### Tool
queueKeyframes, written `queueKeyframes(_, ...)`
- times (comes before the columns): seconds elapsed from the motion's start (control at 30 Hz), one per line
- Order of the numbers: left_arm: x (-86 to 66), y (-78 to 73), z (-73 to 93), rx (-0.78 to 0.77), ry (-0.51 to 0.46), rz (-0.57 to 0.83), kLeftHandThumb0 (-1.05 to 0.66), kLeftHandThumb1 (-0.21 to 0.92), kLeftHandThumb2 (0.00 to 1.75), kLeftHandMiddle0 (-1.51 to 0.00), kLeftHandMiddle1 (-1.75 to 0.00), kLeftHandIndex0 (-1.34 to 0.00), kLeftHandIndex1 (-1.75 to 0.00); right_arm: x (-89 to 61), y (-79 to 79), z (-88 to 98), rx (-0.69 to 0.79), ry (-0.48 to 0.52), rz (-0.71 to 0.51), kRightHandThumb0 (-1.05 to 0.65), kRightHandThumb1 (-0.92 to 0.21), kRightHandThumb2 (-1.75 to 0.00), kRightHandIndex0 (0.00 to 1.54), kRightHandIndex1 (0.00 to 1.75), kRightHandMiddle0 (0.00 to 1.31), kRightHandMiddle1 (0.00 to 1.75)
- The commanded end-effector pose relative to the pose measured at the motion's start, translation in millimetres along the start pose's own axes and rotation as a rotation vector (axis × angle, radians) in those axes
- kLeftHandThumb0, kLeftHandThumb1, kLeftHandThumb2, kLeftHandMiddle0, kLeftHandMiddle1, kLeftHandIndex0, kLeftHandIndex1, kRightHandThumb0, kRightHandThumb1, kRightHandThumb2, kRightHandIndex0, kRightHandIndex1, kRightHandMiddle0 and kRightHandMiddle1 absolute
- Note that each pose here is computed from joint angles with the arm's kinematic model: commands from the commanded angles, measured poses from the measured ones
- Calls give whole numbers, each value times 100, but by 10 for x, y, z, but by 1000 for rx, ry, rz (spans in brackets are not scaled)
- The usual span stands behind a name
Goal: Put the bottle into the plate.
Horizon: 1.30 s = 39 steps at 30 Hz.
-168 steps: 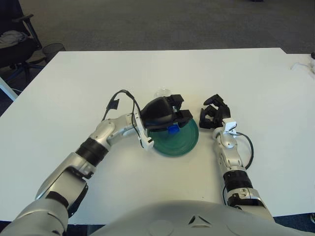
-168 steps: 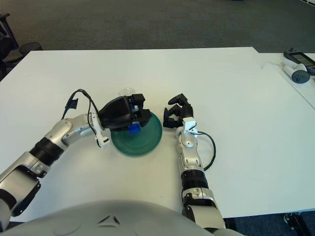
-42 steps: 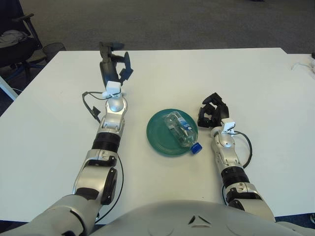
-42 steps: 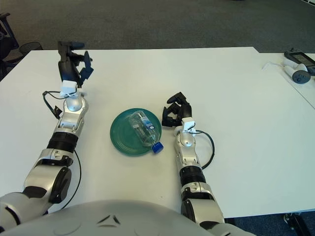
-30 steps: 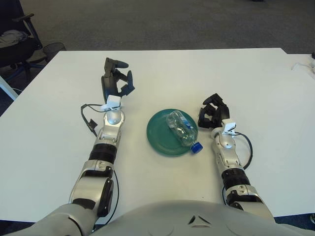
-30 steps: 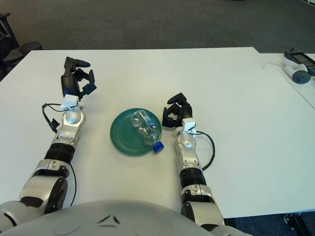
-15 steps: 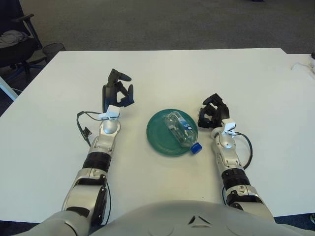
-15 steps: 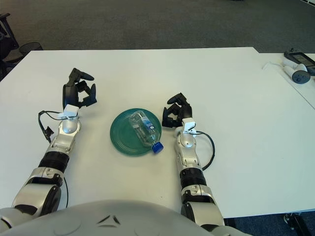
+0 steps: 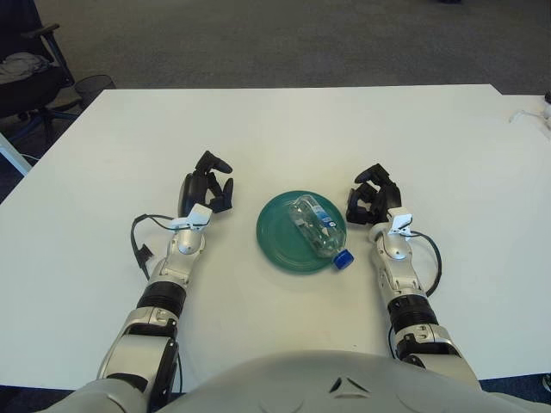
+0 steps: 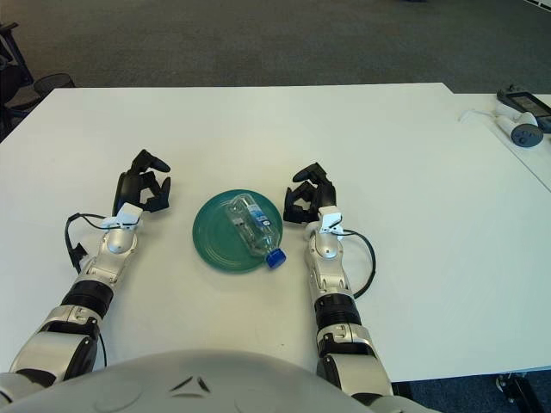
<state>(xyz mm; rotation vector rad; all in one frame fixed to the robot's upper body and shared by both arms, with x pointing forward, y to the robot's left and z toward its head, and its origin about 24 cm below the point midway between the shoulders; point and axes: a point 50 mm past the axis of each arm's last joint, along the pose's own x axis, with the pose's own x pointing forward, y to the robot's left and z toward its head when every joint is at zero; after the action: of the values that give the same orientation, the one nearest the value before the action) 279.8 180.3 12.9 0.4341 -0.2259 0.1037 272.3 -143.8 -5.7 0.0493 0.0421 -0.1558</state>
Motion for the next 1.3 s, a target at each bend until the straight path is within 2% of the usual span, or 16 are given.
queueKeyframes(0.0, -39, -75, -38, 1, 34, -36, -44, 41, 120, -111, -175, -53, -175, -296, -100, -488, -13, 271, -33, 0, -15, -148, 79, 163, 51, 175)
queueKeyframes(0.53, -162, -350, -130, -98, 143, -102, -44, 40, 121, -111, -175, -54, -175, -292, -115, -474, -15, 269, -42, 0, -15, -147, 79, 162, 51, 175)
queueKeyframes(1.27, -227, -517, -194, -180, 220, -141, -44, 39, 122, -110, -175, -55, -175, -316, -168, -484, -44, 267, -46, 0, -13, -149, 81, 160, 53, 175)
